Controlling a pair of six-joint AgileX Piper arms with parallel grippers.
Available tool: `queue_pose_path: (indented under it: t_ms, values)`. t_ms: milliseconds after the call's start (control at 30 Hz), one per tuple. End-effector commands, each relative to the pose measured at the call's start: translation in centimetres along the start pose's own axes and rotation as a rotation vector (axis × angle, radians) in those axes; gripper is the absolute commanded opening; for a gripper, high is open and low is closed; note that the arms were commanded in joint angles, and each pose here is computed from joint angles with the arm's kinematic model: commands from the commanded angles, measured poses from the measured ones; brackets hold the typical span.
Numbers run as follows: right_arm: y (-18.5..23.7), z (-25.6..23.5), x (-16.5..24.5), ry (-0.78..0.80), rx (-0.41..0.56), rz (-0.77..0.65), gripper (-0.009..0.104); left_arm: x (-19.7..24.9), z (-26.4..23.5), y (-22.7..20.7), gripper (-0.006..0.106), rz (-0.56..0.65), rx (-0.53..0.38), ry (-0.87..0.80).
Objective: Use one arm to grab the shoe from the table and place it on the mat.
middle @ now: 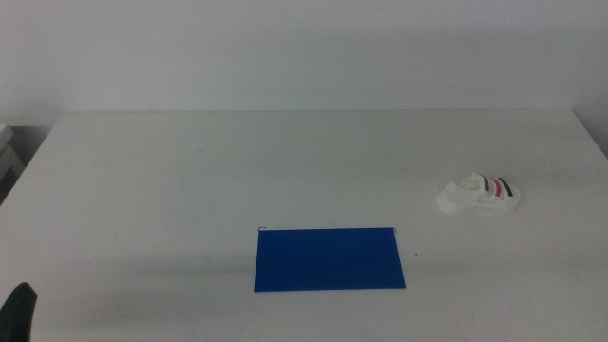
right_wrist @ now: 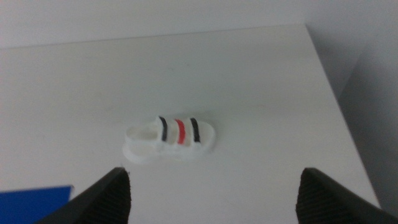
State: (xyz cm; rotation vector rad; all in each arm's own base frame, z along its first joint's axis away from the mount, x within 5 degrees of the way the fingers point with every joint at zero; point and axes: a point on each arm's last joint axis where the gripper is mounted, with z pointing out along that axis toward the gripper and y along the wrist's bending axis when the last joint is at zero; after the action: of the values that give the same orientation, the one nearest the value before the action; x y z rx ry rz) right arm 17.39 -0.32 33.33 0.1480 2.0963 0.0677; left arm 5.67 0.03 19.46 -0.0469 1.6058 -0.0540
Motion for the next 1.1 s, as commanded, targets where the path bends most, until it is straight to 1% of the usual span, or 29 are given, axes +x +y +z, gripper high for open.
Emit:
queue_pose_path:
  t_ms: [0, 100, 267, 367, 500, 667, 767, 900, 1067]
  values:
    - [0.6, 0.8, -3.4, -0.06, -0.011, 0.013, 0.075, -0.5, -0.1, -0.2, 0.092, -0.004, 0.02, -0.079]
    - [1.8, 2.5, -5.7, -0.013, -0.039, 0.044, 0.075, -0.5, -0.1, -0.2, 0.092, -0.004, 0.02, -0.079]
    - [4.4, 6.1, -8.9, 0.106, -0.077, 0.105, 0.075, -0.5, -0.1, -0.2, 0.092, -0.004, 0.02, -0.079]
    - [5.8, 8.7, -10.8, 0.166, -0.07, 0.129, 0.075, -0.5, -0.1, -0.2, 0.092, -0.004, 0.02, -0.079]
    - [7.2, 12.2, -12.6, 0.249, -0.033, 0.164, 0.075, -0.5, -0.1, -0.2, 0.092, -0.004, 0.02, -0.079]
    - [8.0, 16.3, -13.5, 0.326, 0.019, 0.271, 0.075, -0.5, -0.1, -0.2, 0.092, -0.004, 0.02, -0.079]
    - [8.2, 18.0, -13.4, 0.349, 0.033, 0.291, 0.075, -0.5, -0.1, -0.2, 0.092, -0.004, 0.02, -0.079]
    - [8.5, 18.8, -12.8, 0.378, 0.02, 0.325, 0.075, -0.5, -0.1, -0.2, 0.092, -0.004, 0.02, -0.079]
    - [8.5, 18.9, -12.7, 0.389, 0.025, 0.323, 0.075, -0.5, -0.1, -0.2, 0.092, -0.004, 0.02, -0.079]
